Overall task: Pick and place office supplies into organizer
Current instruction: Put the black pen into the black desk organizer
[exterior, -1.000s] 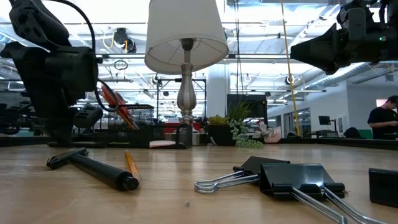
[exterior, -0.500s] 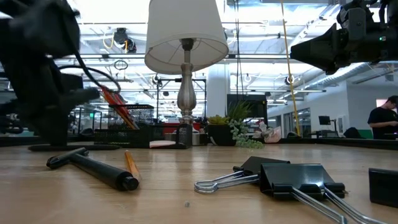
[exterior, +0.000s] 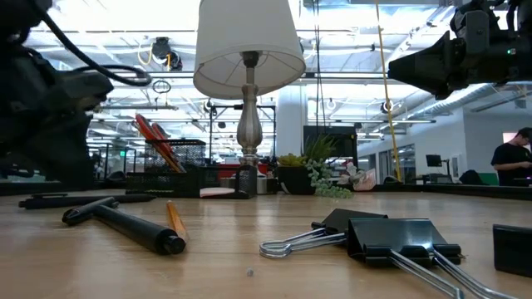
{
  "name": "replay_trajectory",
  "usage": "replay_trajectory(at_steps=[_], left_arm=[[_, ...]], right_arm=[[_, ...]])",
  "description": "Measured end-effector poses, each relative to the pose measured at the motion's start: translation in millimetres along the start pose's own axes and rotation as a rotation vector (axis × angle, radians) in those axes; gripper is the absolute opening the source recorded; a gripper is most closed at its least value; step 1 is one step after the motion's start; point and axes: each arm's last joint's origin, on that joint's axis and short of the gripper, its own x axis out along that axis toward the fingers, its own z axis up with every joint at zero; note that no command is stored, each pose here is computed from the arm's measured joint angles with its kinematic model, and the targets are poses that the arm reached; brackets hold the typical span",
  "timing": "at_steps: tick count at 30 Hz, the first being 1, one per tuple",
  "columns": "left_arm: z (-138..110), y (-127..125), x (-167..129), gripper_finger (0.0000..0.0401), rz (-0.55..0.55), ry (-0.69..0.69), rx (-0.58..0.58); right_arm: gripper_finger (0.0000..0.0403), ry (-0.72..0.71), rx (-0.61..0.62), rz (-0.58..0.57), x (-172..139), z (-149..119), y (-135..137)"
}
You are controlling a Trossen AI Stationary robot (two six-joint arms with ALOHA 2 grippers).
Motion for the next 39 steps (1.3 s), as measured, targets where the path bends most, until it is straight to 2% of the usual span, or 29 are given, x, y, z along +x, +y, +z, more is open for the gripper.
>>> replay_trajectory(at_steps=[6, 11, 17, 22, 26, 30, 39], left_arm=[[-11.7, 0.2, -8.0, 0.0111, -0.045, -0.043, 0.12], [-24.7, 0.0, -13.3, 0.0159, -0.09, -0.045, 0.157], [-37.4, 6.7, -10.1, 0.0208, -0.044, -0.027, 0.204], [-48.1, 5.0, 0.6, 0.0228, -0.047, -0.048, 0.243], [-54.6, 8.8, 12.9, 0.022, 0.018, -0.061, 0.304], [-60.2, 12.3, 15.3, 0.0192, 0.018, -0.108, 0.344], [-62.0, 17.3, 12.6, 0.0081, 0.038, -0.11, 0.47]], right_arm=[[0.0141, 0.0, 0.0, 0.0, 0.0, 0.1, 0.0], [0.0141, 0.0, 0.0, 0.0, 0.0, 0.0, 0.0], [0.0141, -0.001, 0.001, 0.0, 0.0, 0.1, 0.0], [0.0141, -0.001, 0.0, 0.0, 0.0, 0.1, 0.0], [0.0141, 0.0, 0.0, 0.0, 0.0, -0.1, 0.0], [0.0141, 0.0, 0.0, 0.0, 0.0, -0.1, 0.0], [0.0141, 0.001, -0.001, 0.0, 0.0, -0.1, 0.0]])
